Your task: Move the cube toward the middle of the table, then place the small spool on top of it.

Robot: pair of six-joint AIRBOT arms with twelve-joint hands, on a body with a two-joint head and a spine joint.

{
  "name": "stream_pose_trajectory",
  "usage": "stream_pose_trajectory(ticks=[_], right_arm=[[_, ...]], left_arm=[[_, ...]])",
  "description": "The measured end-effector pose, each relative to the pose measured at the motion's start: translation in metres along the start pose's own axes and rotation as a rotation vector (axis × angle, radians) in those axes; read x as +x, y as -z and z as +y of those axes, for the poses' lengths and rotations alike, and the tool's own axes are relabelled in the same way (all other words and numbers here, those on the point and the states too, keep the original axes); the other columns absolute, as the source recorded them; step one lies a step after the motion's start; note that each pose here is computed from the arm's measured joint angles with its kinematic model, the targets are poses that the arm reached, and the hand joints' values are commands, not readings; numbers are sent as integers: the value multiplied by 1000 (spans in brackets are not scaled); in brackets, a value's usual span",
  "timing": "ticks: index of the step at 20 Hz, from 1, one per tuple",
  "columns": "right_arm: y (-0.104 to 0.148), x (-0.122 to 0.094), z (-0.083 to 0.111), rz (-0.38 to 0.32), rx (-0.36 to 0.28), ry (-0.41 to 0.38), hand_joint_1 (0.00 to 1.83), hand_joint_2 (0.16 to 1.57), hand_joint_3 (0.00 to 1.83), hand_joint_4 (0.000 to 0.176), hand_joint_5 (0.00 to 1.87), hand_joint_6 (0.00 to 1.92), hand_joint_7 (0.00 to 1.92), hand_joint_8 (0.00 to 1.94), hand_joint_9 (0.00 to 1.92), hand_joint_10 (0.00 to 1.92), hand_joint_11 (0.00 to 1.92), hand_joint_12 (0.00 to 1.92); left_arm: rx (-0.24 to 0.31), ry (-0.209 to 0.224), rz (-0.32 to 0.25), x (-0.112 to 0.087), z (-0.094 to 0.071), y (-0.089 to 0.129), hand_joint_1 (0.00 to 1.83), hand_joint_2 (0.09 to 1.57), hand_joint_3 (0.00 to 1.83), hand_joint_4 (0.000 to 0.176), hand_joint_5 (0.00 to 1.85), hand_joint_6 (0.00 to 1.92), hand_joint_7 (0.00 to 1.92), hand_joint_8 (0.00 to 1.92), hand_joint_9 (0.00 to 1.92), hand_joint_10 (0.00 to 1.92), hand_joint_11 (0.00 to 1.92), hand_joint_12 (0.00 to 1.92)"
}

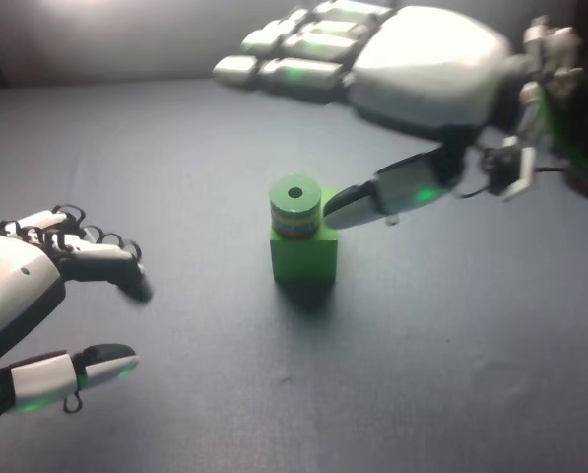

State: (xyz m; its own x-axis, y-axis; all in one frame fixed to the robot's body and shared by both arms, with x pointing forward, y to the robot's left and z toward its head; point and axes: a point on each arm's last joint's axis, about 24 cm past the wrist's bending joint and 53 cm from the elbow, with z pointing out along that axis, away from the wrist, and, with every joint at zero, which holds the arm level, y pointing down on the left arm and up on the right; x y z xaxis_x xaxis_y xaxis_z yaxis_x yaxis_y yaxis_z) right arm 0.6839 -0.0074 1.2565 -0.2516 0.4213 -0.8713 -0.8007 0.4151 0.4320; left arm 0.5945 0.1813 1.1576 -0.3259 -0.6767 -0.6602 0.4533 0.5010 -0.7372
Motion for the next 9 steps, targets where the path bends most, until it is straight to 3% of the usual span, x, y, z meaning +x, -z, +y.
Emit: stream_pose_trajectory(ticks=[1,3,4,5,6,7,8,9], right_arm=[[14,-5,-2,-18,0,-15,670,820,0,176,0,0,0,0,0,0,0,2],[30,-10,-3,-40,-6,-33,689,825,0,176,0,0,0,0,0,0,0,0],[41,-14,-2,-61,-11,-46,655,857,5,176,0,0,0,0,0,0,0,0],[57,-25,-5,-104,-9,-75,577,884,16,176,0,0,4,1,0,0,0,0],[72,-33,-9,-142,1,-99,532,925,10,176,0,0,36,4,0,0,0,0],[89,-43,-16,-183,20,-122,529,1026,13,158,0,0,39,1,2,0,0,0],[106,-49,-22,-216,39,-144,410,1129,13,129,0,0,86,5,78,13,55,26],[119,-53,-26,-248,52,-162,359,1168,6,110,25,1,202,12,194,25,148,68]], left_arm=[[16,-3,-11,-4,-5,1,917,1070,0,0,777,77,775,28,703,260,460,848],[31,-7,-26,-9,-9,1,899,1070,0,0,760,43,758,16,684,229,450,868],[36,-8,-37,-13,-11,2,798,1081,0,0,716,13,747,7,724,191,450,890],[48,-16,-54,-20,-14,3,655,1100,0,0,582,2,694,1,736,155,355,1076],[59,-19,-69,-25,-17,4,563,1111,0,0,418,0,604,0,720,105,309,1145],[67,-13,-89,-30,-19,6,586,1066,0,22,221,0,443,0,580,33,214,1116],[77,-3,-104,-33,-22,6,530,1026,0,51,43,0,275,0,408,6,172,998],[92,-4,-116,-36,-25,7,392,985,0,38,8,0,226,2,362,6,140,890]])
